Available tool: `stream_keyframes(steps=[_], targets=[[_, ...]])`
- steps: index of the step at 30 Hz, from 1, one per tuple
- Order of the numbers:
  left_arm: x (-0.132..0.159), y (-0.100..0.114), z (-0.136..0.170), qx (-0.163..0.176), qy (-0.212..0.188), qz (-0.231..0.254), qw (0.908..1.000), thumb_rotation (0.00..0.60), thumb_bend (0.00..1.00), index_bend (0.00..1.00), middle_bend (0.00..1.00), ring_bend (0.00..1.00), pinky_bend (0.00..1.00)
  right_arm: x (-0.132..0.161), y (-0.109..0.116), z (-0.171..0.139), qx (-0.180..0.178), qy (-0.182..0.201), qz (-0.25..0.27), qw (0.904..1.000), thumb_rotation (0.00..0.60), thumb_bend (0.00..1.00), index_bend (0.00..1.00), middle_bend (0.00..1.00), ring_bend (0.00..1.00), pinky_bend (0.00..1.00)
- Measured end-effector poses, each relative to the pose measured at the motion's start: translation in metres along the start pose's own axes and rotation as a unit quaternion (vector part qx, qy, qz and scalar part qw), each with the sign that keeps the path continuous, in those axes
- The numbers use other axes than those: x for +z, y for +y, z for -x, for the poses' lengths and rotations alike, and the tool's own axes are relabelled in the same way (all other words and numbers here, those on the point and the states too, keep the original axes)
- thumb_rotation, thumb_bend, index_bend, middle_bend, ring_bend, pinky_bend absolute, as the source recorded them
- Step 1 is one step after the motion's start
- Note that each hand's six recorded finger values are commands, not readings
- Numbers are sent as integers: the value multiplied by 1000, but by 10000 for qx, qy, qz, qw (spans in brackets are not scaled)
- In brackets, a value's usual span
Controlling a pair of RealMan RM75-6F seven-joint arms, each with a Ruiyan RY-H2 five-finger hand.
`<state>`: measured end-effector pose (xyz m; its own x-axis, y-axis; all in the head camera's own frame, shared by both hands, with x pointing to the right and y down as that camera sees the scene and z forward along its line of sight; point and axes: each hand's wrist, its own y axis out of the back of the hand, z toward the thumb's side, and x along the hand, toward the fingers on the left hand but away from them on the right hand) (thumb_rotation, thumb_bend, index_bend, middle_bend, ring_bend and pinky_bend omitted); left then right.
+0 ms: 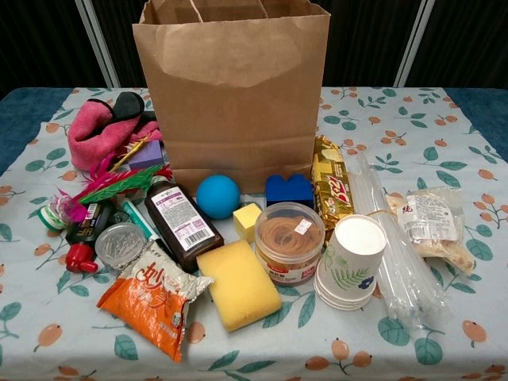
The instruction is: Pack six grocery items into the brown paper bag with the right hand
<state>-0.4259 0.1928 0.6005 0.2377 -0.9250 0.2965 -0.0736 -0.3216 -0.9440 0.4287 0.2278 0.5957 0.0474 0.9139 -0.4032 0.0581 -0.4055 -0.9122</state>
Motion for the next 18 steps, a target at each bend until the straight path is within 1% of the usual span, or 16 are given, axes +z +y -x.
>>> stream_keyframes(steps=[3,7,10,13,18], targets=[[0,1,0,9,10,3,10000,600,136,146,199,150,227,2,-1,1,97,10,111,9999,600,0,14,0,0,0],[1,1,2,-2,-4,0,10000,600,136,146,199,150,227,6,-2,1,130,47,101,9999,600,0,13,0,0,0],[0,1,3,-29,-8,-2,10000,600,136,146,199,150,227,8,-5,1,202,-10,184,9996,600,0,12,0,0,0],[-2,0,0,-51,26,27,10000,600,135,146,199,149,227,12,-13,2,418,-101,421,9982,600,0,3,0,0,0],[-6,-3,-6,-60,19,96,9999,600,135,146,199,150,227,25,-32,9,1043,-263,859,9905,600,0,0,0,0,0]])
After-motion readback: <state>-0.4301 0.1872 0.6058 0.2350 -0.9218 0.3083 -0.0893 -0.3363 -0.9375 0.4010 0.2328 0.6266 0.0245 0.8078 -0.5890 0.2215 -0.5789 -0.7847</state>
